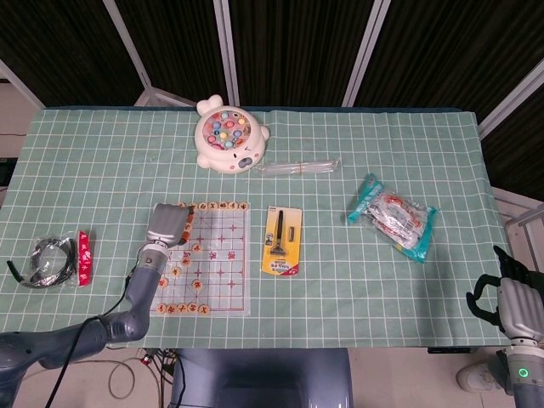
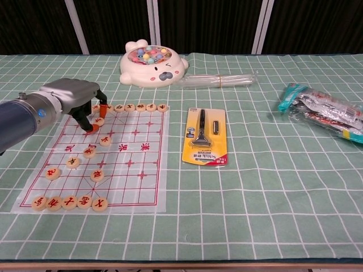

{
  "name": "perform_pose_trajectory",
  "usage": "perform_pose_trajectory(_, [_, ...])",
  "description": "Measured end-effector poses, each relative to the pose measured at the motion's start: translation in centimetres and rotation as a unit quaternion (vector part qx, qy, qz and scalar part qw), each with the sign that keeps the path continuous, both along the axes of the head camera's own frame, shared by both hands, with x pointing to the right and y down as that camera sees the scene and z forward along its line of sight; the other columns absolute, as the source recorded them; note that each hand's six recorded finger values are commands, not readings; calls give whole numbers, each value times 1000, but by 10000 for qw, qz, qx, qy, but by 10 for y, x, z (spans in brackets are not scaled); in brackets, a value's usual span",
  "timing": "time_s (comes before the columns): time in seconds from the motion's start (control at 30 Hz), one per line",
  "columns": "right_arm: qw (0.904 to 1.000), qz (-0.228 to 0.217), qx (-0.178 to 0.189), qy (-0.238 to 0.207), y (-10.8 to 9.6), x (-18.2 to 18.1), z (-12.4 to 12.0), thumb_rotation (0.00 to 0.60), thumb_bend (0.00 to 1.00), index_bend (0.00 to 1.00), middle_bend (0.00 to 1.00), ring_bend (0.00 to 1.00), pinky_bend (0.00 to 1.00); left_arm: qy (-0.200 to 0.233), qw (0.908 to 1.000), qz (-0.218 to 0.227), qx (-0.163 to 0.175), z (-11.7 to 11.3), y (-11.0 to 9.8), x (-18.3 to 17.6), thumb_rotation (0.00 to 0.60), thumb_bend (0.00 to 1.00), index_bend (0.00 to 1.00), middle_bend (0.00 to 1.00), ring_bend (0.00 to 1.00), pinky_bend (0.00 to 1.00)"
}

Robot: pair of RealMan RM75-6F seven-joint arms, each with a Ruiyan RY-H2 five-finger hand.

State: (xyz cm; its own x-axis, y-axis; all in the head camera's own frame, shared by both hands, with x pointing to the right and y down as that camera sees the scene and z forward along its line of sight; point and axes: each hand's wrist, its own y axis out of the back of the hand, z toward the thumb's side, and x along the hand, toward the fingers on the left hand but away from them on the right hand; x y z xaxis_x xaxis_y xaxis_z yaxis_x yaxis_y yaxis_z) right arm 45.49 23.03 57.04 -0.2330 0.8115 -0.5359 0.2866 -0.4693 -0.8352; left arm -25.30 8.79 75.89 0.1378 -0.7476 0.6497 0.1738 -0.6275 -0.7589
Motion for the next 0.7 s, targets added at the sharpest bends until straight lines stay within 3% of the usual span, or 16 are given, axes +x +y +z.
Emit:
perform_pose_trajectory(0.47, [10000,22,-10,-31,0,0,0,600,417,0,0,0,0,-28,10000,31,-15,2,1,1,600,289,465,1000,1000,1000])
perform_pose_trajectory(0.7, [10000,18,-8,-20,0,0,0,600,417,0,0,0,0,-32,10000,48,13,1,1,1,600,237,385,1000,1000,1000])
